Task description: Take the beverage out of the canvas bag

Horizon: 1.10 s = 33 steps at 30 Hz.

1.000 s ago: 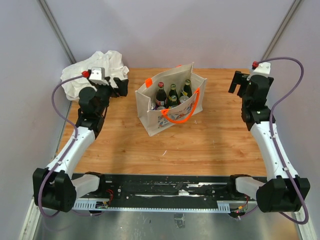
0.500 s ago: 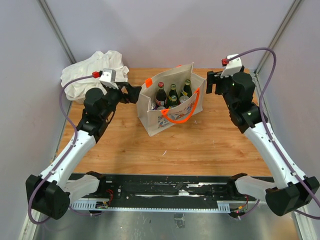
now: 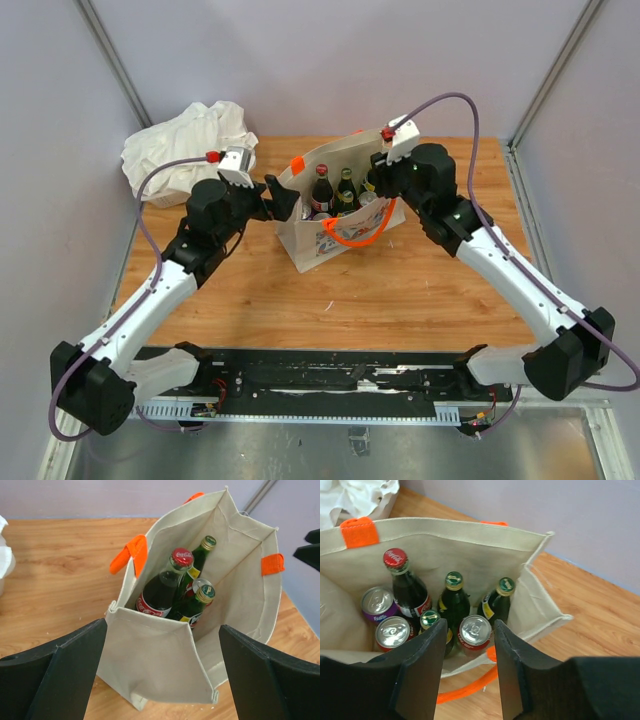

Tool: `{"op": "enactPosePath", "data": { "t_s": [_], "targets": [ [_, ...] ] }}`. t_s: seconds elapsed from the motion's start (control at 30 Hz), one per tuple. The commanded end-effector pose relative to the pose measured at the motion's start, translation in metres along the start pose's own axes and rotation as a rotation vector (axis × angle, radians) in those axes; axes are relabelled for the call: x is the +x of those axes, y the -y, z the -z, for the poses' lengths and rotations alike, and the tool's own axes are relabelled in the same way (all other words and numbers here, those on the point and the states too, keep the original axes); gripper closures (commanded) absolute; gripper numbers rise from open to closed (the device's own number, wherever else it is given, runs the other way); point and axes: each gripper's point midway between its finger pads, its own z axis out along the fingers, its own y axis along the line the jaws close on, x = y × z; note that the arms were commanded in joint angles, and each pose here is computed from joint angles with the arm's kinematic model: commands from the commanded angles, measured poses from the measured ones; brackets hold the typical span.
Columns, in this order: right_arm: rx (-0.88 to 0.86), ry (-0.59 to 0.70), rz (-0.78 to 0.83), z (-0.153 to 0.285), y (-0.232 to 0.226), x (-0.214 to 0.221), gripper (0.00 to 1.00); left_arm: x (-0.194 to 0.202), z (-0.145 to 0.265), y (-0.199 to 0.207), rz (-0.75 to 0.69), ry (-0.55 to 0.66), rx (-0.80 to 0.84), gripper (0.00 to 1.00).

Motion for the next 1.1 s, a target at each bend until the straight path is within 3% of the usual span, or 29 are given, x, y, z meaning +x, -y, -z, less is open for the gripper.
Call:
{"op": "enactPosePath", "data": {
  "t_s": [0.0,0.33,0.77,1.07],
  "targets": [
    [-0.108,0.029,-0.026,-0.007,-0.033,-0.013,0.57,0.005,0.004,0.006,0.023,-0.013,0.003,0.00],
    [-0.269,-0.019,-0.041,-0.015,-0.089,0.009,0.61,0.036,0.004,0.020,0.050,-0.091,0.053,0.00],
    [-0.321,-0.186,-0.049,0.000,-0.115,0.069,0.69,0.081,-0.006,0.019,0.047,-0.190,0.073,0.01],
    [-0.336,-0.365,-0.040,0.025,-0.118,0.123,0.73,0.112,0.008,0.014,0.057,-0.290,0.073,0.14]
  ]
}}
